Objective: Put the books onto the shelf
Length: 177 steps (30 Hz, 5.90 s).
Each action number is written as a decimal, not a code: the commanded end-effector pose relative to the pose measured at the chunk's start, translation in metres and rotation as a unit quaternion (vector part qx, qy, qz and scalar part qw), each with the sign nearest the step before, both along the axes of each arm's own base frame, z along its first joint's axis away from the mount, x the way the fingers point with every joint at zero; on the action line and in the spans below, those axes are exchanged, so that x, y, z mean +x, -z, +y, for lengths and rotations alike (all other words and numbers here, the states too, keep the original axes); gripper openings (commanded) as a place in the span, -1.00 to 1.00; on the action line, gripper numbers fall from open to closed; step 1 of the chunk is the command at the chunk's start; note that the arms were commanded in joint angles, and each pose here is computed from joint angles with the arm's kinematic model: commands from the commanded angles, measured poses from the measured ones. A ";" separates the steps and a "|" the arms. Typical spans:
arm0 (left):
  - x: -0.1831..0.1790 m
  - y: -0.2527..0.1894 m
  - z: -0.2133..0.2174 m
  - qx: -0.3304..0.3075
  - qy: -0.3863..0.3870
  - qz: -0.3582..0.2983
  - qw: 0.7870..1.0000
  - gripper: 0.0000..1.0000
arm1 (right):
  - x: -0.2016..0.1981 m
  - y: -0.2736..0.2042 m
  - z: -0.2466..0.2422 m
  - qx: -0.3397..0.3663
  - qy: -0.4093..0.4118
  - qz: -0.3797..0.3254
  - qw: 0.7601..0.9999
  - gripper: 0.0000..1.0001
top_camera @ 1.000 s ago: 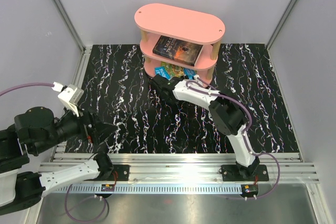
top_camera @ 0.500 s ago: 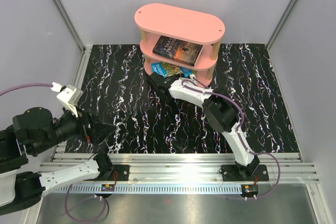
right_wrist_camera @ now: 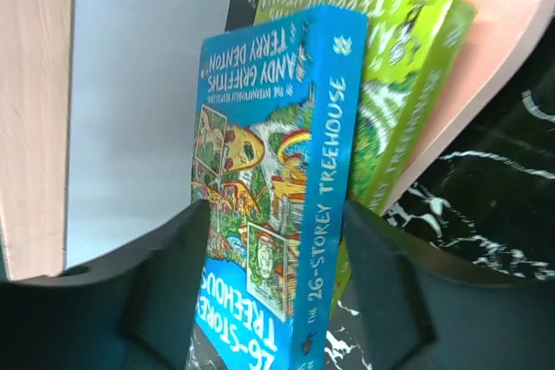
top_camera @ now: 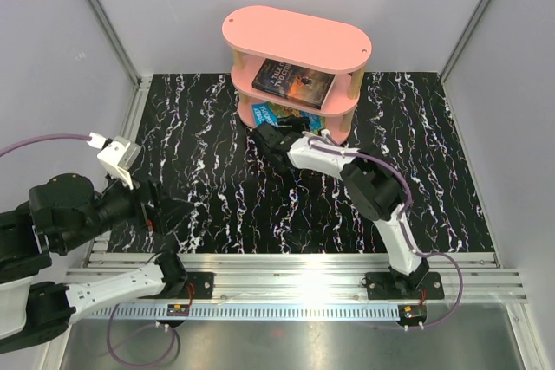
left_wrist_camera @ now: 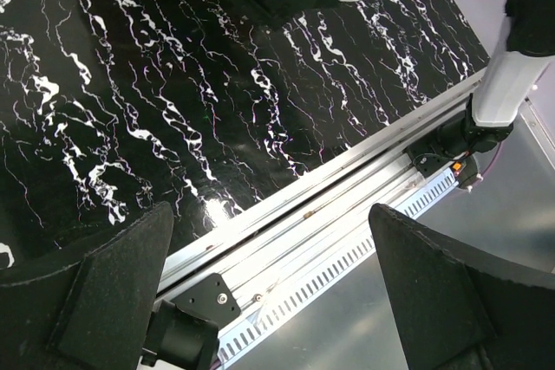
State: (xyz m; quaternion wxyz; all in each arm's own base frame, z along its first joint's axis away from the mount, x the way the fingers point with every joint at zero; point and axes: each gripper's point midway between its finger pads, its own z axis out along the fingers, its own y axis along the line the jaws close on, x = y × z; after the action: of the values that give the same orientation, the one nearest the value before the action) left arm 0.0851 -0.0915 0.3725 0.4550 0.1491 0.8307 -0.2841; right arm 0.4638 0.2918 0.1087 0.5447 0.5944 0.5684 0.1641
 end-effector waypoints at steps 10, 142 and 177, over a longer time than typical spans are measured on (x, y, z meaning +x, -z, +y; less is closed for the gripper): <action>0.002 0.038 0.020 0.068 -0.065 0.064 0.994 0.97 | -0.028 -0.035 -0.047 0.230 0.078 -0.144 0.959 1.00; 0.170 0.121 0.144 0.019 -0.555 -0.241 0.796 0.97 | -0.337 -0.197 -0.271 -0.108 -0.391 -0.061 0.912 0.99; 0.257 0.232 0.110 0.154 -0.409 -0.272 0.857 0.98 | -0.344 -0.203 -0.271 -0.154 -0.420 -0.017 0.894 1.00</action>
State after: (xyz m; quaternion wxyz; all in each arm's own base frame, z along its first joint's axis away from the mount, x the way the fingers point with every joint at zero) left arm 0.3260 0.0265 0.1066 0.6557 -0.0786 0.7381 0.1381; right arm 0.1150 0.0081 0.3161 0.5171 0.2332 0.7614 0.3140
